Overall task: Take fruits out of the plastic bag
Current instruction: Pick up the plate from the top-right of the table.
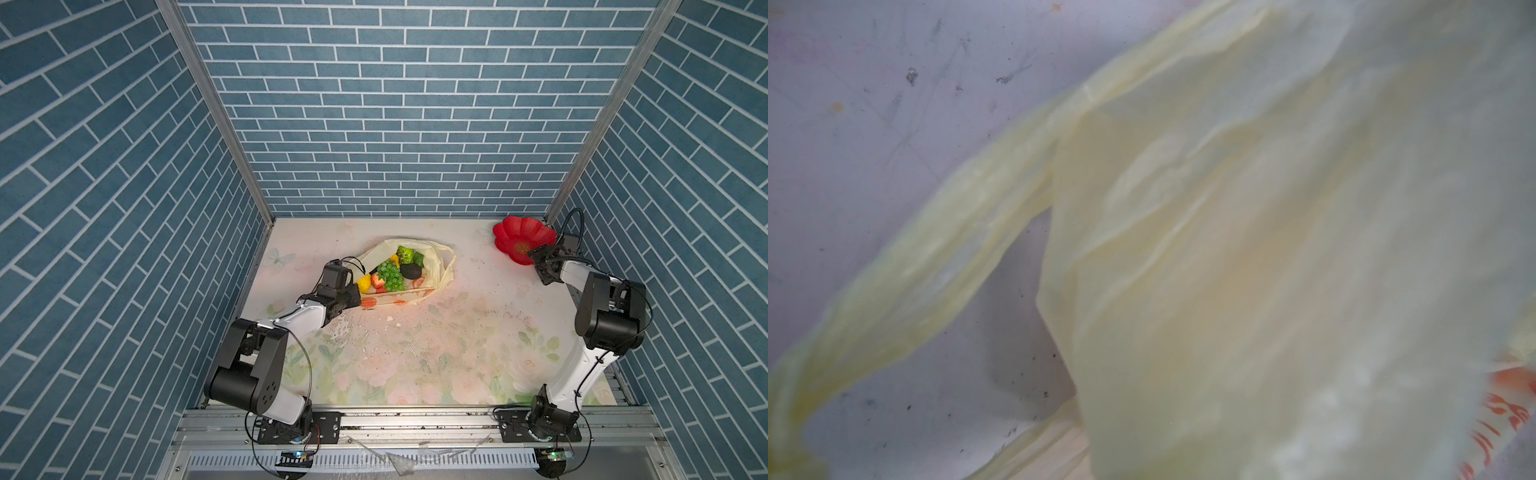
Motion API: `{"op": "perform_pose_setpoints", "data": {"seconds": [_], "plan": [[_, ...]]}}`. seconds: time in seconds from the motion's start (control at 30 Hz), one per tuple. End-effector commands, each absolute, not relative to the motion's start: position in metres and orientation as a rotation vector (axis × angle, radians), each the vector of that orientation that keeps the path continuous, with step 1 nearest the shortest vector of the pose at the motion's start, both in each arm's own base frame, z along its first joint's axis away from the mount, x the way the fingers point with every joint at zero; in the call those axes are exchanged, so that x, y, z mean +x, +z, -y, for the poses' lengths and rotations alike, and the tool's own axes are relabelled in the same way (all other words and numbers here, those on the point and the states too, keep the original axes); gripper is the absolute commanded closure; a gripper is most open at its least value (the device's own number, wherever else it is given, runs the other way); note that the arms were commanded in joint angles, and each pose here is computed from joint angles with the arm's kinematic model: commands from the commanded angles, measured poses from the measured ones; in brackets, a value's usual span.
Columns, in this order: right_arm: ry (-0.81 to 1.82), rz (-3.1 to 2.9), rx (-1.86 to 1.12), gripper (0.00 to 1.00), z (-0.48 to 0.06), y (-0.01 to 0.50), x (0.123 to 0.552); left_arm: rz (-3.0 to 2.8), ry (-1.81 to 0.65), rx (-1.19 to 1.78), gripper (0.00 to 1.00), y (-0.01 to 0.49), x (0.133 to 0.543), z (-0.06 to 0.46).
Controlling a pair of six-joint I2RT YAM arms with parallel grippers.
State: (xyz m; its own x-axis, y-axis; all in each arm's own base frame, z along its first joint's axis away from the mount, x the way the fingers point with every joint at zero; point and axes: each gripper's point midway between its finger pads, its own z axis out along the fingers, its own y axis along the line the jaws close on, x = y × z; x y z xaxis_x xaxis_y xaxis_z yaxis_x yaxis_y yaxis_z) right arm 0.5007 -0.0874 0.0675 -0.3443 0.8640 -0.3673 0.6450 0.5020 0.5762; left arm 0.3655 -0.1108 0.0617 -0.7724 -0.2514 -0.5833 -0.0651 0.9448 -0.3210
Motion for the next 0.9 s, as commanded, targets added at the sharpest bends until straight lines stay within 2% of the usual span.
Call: {"op": "perform_pose_setpoints", "data": {"seconds": [0.0,0.17,0.37,0.57,0.73,0.87], "plan": [[0.491,-2.078,1.249,0.22,0.088,0.075,0.52,-2.443,-0.375,-0.211,0.98,0.061,0.362,0.111],[0.493,-2.092,1.282,0.32,0.088,0.063,0.525,-2.446,-0.375,-0.21,0.98,0.06,0.361,0.111],[0.491,-2.094,1.308,0.5,0.088,0.056,0.522,-2.449,-0.374,-0.212,0.97,0.059,0.361,0.111],[0.535,-2.072,1.302,0.8,0.083,0.059,0.518,-2.442,-0.367,-0.214,0.97,0.061,0.361,0.11],[0.573,-2.052,1.314,0.91,0.078,0.06,0.509,-2.442,-0.367,-0.214,0.97,0.061,0.361,0.11],[0.611,-2.042,1.309,0.94,0.072,0.062,0.501,-2.443,-0.366,-0.213,0.97,0.061,0.361,0.11]]}}
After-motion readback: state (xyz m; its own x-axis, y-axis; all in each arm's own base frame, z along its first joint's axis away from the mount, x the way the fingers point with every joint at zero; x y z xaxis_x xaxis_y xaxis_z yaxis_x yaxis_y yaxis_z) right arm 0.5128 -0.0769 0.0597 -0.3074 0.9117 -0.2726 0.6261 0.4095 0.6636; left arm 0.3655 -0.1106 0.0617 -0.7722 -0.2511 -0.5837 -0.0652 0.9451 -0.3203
